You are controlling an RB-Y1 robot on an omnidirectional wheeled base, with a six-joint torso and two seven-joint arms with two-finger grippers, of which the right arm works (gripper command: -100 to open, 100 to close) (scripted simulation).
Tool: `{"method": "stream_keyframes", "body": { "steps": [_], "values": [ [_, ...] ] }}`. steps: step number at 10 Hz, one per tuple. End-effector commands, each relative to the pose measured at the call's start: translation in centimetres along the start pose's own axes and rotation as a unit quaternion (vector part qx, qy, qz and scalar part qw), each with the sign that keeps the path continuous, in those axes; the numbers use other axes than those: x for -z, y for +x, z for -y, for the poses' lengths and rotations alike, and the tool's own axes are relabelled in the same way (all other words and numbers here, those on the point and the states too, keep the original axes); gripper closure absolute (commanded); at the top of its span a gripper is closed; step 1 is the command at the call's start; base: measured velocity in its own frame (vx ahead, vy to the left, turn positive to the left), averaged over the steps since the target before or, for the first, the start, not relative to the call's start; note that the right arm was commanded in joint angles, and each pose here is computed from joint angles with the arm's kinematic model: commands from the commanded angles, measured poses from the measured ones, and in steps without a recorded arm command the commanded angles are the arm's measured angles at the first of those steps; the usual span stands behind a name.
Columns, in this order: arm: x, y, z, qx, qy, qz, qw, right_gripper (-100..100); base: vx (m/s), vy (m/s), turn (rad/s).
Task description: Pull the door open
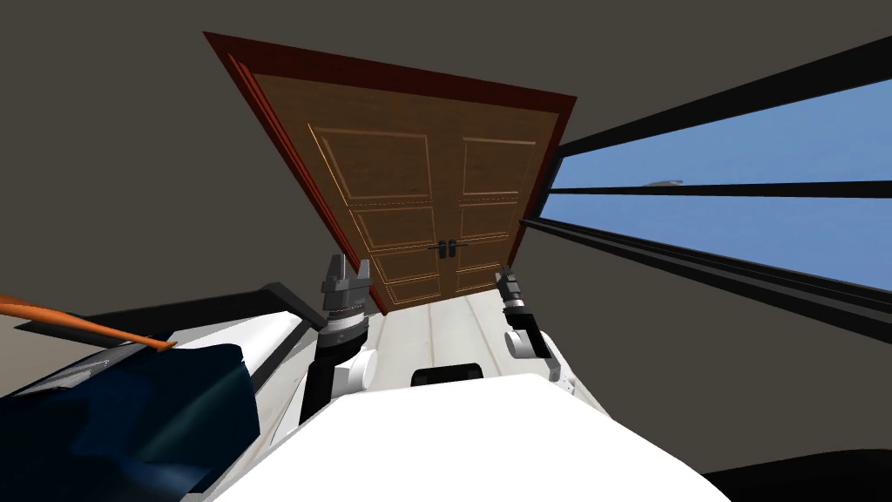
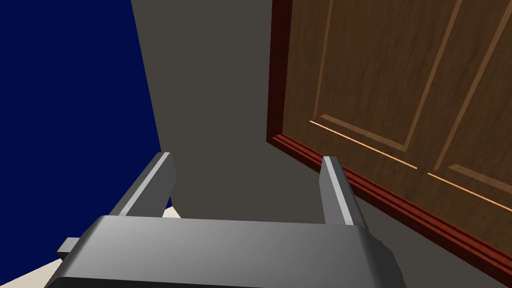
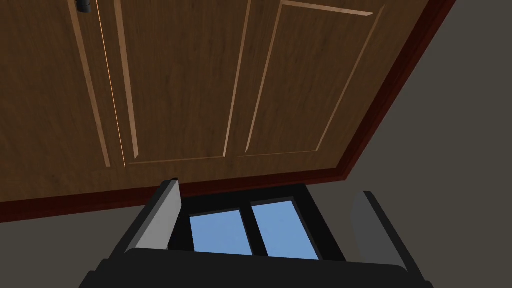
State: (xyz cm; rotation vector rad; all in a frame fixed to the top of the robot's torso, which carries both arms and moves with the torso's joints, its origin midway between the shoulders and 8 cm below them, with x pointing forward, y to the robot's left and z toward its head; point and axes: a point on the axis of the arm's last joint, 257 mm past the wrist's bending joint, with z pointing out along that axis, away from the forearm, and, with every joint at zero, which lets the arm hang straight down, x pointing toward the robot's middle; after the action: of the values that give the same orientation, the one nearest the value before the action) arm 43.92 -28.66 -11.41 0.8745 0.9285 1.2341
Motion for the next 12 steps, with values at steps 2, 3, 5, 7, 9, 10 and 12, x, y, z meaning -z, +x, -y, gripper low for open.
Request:
{"method": "stream_keyframes", "body": {
  "steps": [2, 3, 5, 7, 9, 10, 12],
  "values": [
    [-0.12, -0.3, 2.2, -0.007, 0.019, -0.005, 0.9998, -100, 0.097, 0.013, 0.080],
    [-0.17, -0.4, 3.0, -0.010, 0.026, -0.007, 0.9996, -100, 0.102, 0.012, 0.096],
    [-0.27, -0.7, 4.8, -0.014, 0.042, -0.009, 0.9990, -100, 0.101, 0.010, 0.104],
    [-0.34, -1.1, 6.5, -0.019, 0.057, -0.011, 0.9982, -100, 0.099, 0.016, 0.088],
    [-0.39, -1.5, 8.1, -0.022, 0.072, -0.011, 0.9971, -100, 0.119, 0.000, 0.098],
    [-0.41, -1.8, 8.9, -0.024, 0.079, -0.011, 0.9965, -100, 0.104, 0.014, 0.102],
    [-0.43, -2.4, 10.5, -0.028, 0.094, -0.010, 0.9951, -100, 0.098, 0.001, 0.099]
  ]
}}
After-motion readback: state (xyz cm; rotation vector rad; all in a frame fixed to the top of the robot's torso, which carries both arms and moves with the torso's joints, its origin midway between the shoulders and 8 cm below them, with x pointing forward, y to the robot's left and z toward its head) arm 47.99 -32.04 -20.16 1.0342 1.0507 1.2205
